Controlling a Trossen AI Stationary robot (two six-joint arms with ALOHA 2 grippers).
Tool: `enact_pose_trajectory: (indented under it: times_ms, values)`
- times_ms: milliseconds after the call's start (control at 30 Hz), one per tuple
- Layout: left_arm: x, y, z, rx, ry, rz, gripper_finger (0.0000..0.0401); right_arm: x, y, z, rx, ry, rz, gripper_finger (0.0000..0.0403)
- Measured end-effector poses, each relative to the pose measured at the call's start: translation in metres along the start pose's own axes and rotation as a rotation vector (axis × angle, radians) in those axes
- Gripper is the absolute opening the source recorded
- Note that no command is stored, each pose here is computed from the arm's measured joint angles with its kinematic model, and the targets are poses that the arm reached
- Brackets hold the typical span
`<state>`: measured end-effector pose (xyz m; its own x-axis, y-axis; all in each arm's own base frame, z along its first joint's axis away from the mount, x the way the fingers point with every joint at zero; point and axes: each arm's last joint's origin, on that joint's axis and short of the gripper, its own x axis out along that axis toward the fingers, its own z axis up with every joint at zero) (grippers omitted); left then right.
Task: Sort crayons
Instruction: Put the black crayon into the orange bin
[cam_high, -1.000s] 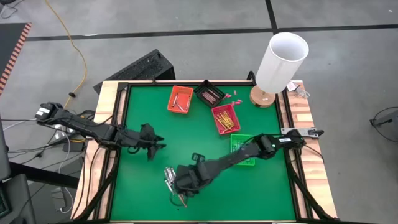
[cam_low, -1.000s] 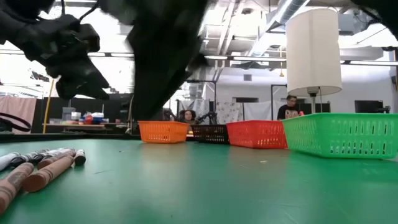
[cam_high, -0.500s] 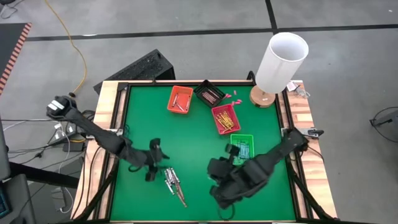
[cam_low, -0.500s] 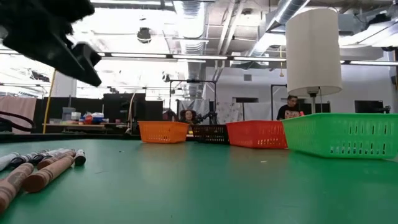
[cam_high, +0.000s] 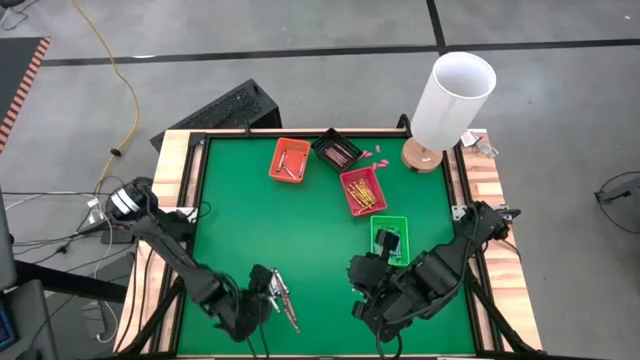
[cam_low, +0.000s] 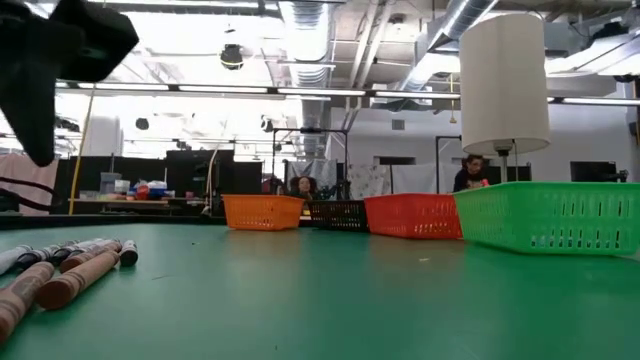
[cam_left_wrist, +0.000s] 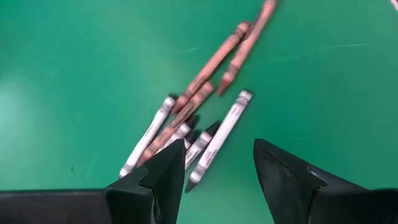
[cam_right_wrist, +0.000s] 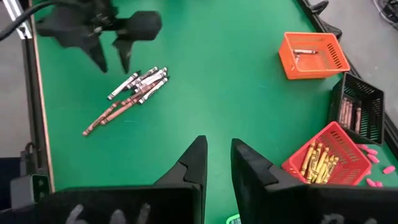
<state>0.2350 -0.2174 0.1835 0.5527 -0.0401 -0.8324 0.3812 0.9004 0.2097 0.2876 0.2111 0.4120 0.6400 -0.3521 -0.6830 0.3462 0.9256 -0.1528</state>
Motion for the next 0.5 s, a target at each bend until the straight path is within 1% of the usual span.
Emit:
enact_pose_trajectory:
  times_ms: [67, 167, 300, 500]
  values:
    - [0.006, -0.006, 0.005, 0.030, 0.010, 0.002, 0.0180, 0.000, 0.000, 0.000, -0.011, 0.000, -0.001, 0.0067]
    - [0.016, -0.009, 0.003, 0.077, 0.051, -0.008, 0.0180, 0.001, 0.000, 0.000, -0.025, 0.000, -0.003, 0.0067]
    - [0.027, -0.005, -0.002, 0.081, 0.102, -0.026, 0.0180, 0.001, 0.000, 0.000, -0.029, 0.001, -0.001, 0.0067]
    - [0.031, 0.002, -0.004, 0.103, 0.124, -0.022, 0.0180, 0.001, 0.000, 0.000, -0.028, 0.006, 0.003, 0.0067]
